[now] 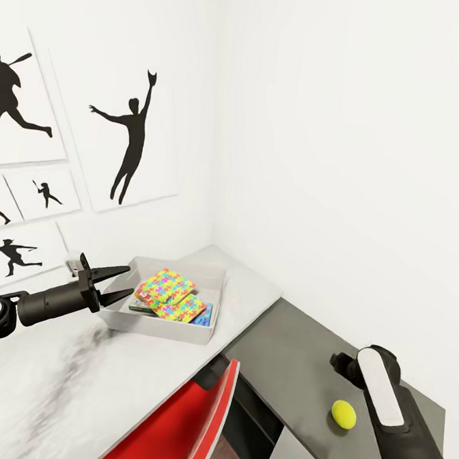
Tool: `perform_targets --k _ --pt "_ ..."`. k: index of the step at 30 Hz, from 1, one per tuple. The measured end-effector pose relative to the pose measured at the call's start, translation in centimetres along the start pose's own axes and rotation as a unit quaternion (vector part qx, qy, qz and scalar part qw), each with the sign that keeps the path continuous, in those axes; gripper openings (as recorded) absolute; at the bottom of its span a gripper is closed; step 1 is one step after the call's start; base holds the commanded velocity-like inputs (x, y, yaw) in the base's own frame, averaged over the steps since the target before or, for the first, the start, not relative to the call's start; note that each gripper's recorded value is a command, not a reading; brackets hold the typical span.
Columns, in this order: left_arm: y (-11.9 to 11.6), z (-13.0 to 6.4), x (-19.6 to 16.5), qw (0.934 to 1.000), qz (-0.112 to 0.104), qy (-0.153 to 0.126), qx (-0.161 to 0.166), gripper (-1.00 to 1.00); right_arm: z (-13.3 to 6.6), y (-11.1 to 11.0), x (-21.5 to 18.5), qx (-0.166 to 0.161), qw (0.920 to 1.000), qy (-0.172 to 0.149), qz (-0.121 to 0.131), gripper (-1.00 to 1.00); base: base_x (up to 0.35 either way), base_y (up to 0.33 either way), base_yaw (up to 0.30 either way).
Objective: Put all the toys in the child's room - the three board games (two on the bed and one on the table), the two jigsaw puzzles on the table, and the tennis ball on the table - inside the toy box on the table in the child's room.
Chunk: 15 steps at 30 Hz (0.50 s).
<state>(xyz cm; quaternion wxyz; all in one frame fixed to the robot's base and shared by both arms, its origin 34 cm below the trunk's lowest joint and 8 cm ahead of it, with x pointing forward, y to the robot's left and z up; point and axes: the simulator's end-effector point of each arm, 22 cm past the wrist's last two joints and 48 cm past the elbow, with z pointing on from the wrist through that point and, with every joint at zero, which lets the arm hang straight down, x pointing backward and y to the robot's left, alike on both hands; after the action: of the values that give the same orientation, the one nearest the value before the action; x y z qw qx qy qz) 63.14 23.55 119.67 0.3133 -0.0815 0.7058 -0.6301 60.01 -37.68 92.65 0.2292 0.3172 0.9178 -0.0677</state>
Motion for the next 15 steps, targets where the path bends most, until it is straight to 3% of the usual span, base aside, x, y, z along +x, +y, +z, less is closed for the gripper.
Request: perform_targets --k 5,15 --pt "0.4 0.1 0.0 1.0 -0.003 0.001 -0.002 1.0 0.9 0.2 0.2 -0.017 0.9998 0.007 0.001 1.0 0.0 0.0 0.0" --pt "0.5 0.4 0.2 0.9999 -0.007 0.005 0.007 1.0 1.6 0.0 0.3 -0.014 0.9998 0.008 0.007 1.0 0.0 -0.034 0.0"
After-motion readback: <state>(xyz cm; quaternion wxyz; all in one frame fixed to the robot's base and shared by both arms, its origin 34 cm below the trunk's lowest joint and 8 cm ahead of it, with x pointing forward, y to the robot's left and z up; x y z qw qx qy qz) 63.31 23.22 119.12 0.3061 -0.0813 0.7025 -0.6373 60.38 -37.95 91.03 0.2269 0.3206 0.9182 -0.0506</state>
